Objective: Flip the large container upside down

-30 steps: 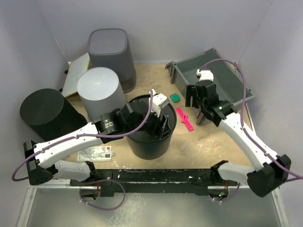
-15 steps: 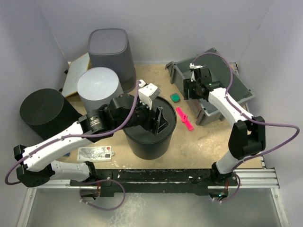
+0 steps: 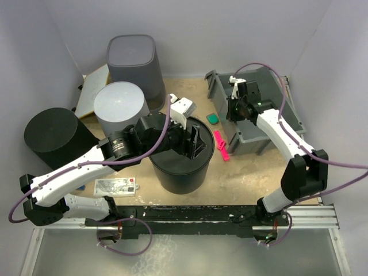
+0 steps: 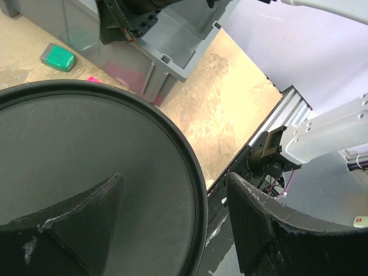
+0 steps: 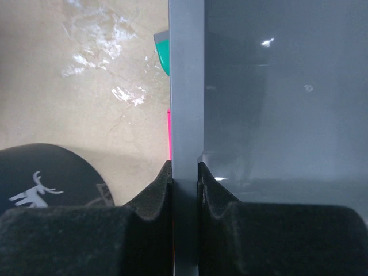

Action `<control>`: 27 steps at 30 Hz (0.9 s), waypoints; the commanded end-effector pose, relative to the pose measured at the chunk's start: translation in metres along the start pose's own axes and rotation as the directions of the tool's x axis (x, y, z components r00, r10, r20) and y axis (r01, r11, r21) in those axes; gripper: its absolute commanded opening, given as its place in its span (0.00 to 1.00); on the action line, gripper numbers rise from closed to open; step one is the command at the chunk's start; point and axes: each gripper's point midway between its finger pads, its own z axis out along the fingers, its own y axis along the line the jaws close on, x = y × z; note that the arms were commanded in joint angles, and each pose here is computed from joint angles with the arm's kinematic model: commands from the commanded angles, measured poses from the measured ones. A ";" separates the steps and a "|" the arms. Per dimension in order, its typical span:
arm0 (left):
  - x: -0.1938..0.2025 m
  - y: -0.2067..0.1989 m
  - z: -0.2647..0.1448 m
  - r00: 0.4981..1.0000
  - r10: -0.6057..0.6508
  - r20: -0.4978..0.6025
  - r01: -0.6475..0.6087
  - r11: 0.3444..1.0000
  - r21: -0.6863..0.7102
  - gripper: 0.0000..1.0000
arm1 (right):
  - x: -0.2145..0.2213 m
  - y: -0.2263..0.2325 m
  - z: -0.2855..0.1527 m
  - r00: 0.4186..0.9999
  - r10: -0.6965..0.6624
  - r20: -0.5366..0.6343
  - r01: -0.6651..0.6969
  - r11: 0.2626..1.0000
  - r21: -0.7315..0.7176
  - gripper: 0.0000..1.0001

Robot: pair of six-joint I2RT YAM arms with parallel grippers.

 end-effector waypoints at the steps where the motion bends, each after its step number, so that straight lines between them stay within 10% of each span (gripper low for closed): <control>1: -0.021 -0.008 0.003 0.996 -0.005 0.086 0.003 1.000 0.020 0.69 | -0.059 0.008 -0.066 0.966 0.103 0.238 -0.096 0.995 -0.039 0.00; 15: -0.056 0.002 -0.008 0.962 -0.046 0.270 0.054 0.998 -0.024 0.69 | -0.113 0.003 -0.162 0.815 0.314 0.487 -0.251 0.949 -0.192 0.00; 27: -0.050 0.010 -0.009 0.960 -0.053 0.274 0.071 0.996 -0.055 0.69 | -0.137 0.043 -0.196 0.732 0.547 0.405 -0.212 0.748 -0.629 0.00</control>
